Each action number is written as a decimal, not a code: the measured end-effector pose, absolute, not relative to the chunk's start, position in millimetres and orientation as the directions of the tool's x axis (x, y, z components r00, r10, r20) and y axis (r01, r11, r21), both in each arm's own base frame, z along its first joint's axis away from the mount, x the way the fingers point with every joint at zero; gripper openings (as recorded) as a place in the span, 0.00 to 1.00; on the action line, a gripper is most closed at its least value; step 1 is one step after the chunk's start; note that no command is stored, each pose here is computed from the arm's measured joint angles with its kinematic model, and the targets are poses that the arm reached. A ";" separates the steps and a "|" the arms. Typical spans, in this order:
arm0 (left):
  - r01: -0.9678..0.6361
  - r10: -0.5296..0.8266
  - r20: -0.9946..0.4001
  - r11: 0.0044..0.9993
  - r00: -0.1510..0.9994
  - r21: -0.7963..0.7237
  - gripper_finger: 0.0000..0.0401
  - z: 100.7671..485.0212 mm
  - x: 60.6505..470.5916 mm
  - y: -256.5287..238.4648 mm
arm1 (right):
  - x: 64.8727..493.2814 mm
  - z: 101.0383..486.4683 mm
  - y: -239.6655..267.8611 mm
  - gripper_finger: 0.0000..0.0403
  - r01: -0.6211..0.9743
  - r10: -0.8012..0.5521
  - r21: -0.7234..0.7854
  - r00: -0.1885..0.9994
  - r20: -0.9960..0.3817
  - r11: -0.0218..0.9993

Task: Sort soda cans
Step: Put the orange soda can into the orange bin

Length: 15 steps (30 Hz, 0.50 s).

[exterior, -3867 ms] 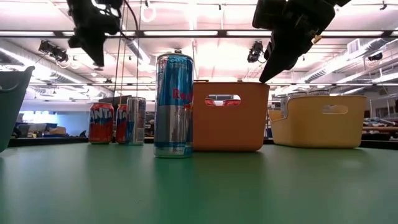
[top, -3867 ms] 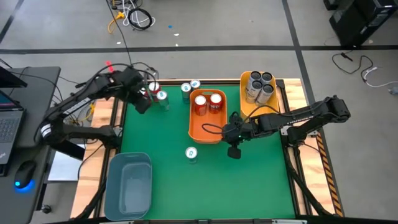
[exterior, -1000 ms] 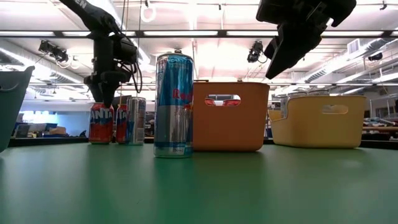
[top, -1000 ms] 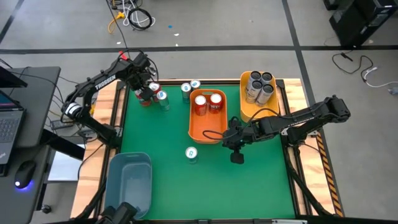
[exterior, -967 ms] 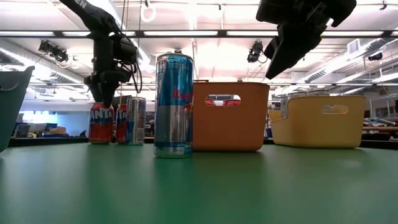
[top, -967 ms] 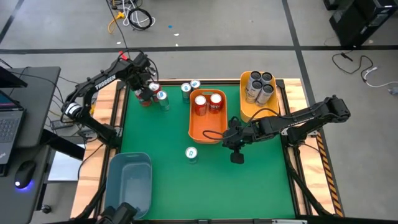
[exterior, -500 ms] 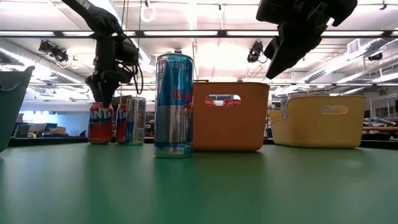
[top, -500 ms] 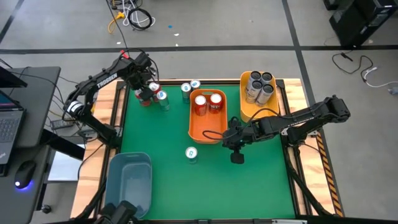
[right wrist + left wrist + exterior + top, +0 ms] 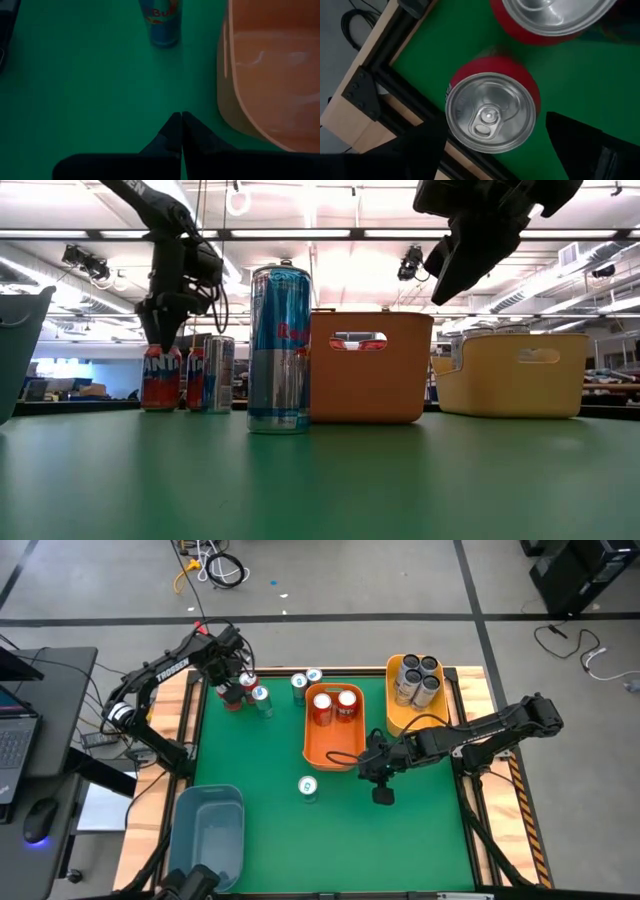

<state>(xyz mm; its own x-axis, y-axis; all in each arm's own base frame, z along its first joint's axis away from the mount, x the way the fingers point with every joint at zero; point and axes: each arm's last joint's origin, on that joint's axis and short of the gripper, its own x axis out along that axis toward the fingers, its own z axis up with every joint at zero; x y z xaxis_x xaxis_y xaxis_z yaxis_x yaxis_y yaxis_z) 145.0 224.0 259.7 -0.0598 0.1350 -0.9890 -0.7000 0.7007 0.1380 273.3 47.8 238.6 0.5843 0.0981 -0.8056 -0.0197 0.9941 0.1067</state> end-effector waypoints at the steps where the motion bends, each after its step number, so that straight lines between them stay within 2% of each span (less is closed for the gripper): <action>1: -0.700 0.138 -0.989 0.701 -0.058 0.139 0.85 259.8 145.2 224.1 | 273.3 238.6 47.8 0.00 -0.020 0.098 0.107 0.584 -0.806 0.994; 11: -0.702 0.103 -0.992 0.702 -0.074 0.125 0.85 244.6 152.2 234.4 | 273.1 238.5 48.4 0.00 -0.026 0.099 0.103 0.583 -0.806 0.994; 15: -0.700 0.104 -0.992 0.703 -0.078 0.129 0.80 243.4 154.0 234.9 | 272.6 238.1 48.3 0.00 -0.025 0.098 0.103 0.577 -0.810 0.994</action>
<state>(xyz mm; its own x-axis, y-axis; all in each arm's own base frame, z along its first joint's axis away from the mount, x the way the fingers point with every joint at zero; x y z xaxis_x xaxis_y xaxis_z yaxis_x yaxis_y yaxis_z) 154.0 234.9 243.4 -0.0780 0.1037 -0.9915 -0.6997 0.7028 0.1285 272.6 48.3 238.1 0.5775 0.0981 -0.8105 -0.0246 0.9944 0.1029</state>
